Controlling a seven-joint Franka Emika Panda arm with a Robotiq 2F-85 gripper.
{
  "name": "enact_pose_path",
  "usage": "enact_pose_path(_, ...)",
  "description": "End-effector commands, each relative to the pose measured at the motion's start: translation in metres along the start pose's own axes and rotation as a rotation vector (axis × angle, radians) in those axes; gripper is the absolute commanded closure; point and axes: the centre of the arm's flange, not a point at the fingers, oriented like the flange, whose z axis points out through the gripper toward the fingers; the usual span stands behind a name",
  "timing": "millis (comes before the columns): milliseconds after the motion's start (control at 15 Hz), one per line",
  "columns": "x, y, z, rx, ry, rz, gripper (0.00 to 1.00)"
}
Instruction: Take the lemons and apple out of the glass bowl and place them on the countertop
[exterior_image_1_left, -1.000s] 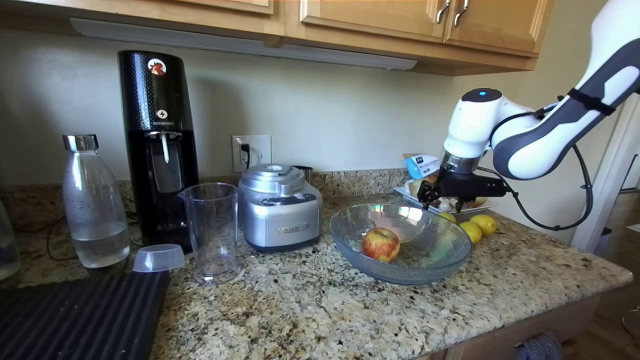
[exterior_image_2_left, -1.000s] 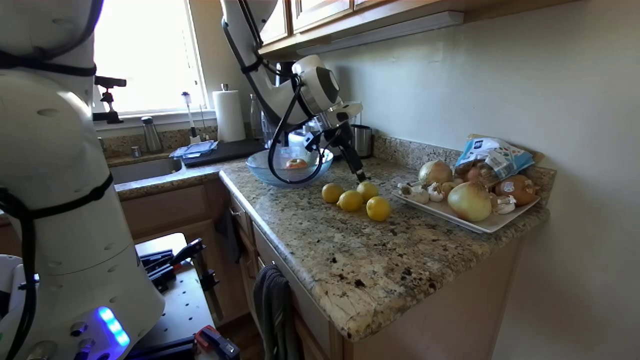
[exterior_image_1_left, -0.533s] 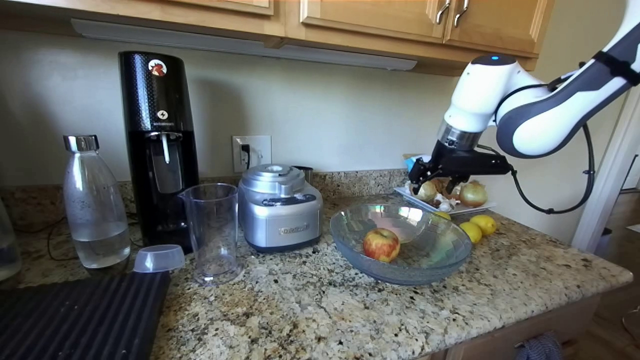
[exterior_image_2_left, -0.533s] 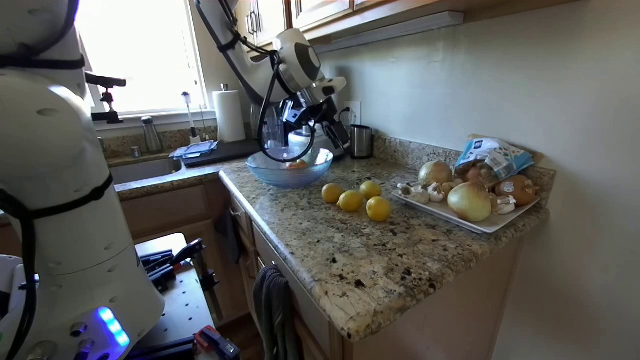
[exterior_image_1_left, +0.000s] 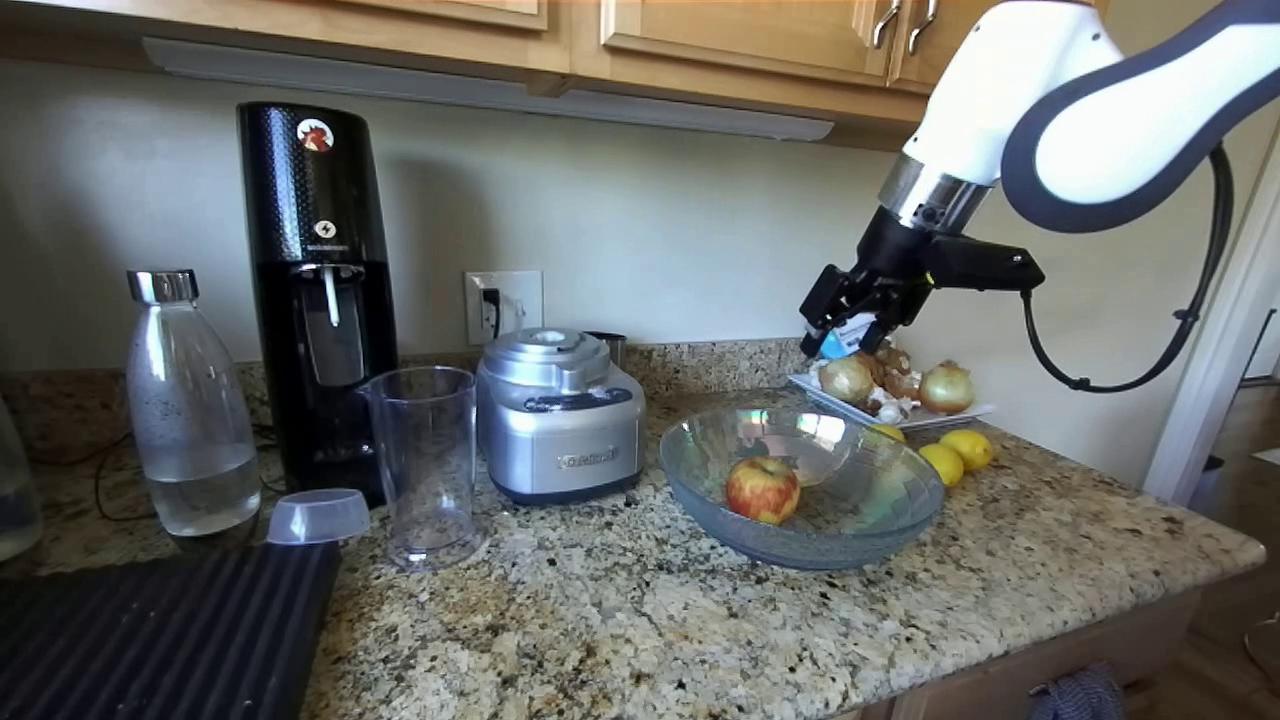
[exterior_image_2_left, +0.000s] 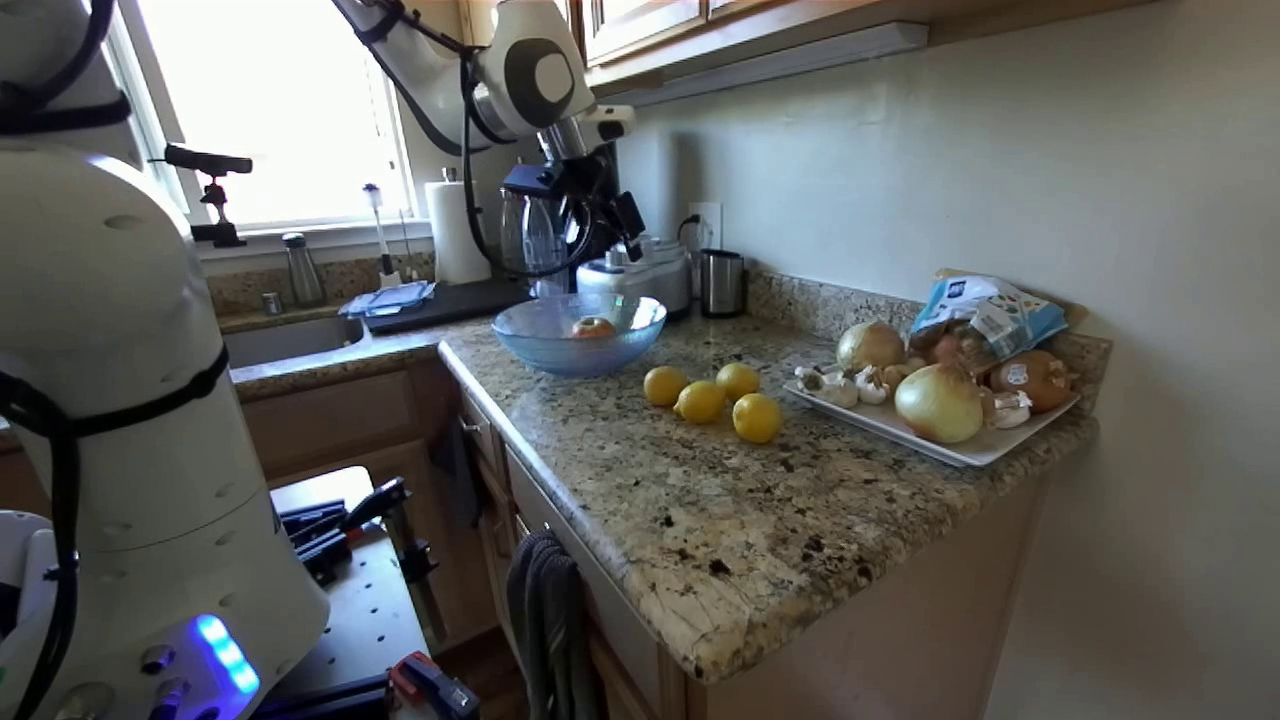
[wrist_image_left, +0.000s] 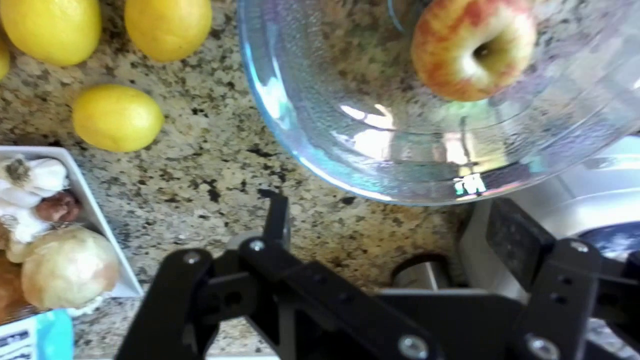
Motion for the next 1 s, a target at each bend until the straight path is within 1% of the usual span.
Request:
enact_pose_path(0, -0.013, -0.014, -0.027, 0.077, -0.061, -0.117, 0.0)
enact_pose_path(67, -0.015, -0.021, -0.023, 0.101, -0.081, -0.151, 0.0)
enact_pose_path(200, -0.019, -0.032, -0.013, 0.122, -0.113, -0.207, 0.0)
enact_pose_path(600, -0.024, -0.043, 0.031, 0.098, -0.124, -0.337, 0.0)
enact_pose_path(933, -0.025, -0.056, 0.079, 0.111, -0.186, -0.407, 0.0)
